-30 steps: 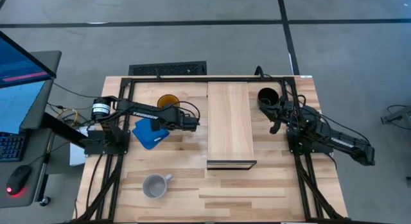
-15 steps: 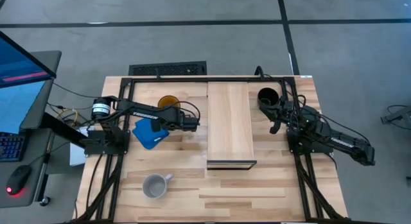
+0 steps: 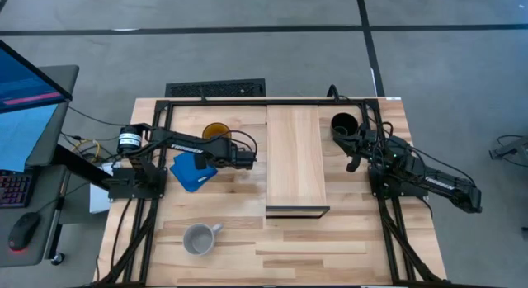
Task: Stack small to large cups/mugs on shelf
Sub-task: Put the yellow mug on the shelf
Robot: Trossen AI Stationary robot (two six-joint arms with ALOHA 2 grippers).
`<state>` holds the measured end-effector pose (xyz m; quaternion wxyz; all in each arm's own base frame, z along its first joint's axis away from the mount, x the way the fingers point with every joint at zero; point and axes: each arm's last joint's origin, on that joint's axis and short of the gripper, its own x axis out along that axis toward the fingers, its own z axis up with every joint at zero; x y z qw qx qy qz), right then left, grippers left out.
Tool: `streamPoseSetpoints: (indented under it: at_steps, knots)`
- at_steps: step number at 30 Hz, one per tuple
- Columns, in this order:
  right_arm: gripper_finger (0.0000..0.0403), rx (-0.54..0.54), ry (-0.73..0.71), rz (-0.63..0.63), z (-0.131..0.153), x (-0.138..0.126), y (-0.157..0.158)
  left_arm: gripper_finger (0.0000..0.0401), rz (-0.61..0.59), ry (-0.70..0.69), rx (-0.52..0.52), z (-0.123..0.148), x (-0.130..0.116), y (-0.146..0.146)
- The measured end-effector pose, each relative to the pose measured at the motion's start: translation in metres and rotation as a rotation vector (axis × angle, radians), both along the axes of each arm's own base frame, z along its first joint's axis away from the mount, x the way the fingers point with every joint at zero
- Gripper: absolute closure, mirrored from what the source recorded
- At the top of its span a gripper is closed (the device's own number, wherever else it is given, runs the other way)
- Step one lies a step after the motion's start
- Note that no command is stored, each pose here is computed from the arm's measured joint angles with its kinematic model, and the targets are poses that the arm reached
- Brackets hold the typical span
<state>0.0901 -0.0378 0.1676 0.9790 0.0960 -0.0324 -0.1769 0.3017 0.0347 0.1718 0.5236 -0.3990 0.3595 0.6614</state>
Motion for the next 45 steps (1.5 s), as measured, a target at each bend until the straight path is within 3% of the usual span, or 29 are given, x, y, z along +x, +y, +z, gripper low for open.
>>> streamPoseSetpoints:
  at_steps: [8, 18, 26, 45]
  knots:
    - [0.0369, 0.0, 0.0, 0.0, 0.0, 0.0, 0.0, 0.0288, 0.002, -0.001, 0.003, 0.0, 0.0, 0.0001]
    - [0.0369, 0.0, 0.0, 0.0, 0.0, 0.0, 0.0, 0.031, 0.002, -0.002, 0.003, 0.0, 0.0001, 0.0]
    - [0.0369, 0.0, 0.0, 0.0, 0.0, 0.0, 0.0, 0.029, 0.002, -0.001, 0.002, -0.0001, 0.0001, 0.0001]
    - [0.0369, 0.0, 0.0, 0.0, 0.0, 0.0, 0.0, 0.0287, 0.002, -0.012, 0.004, -0.0002, 0.0011, 0.0002]
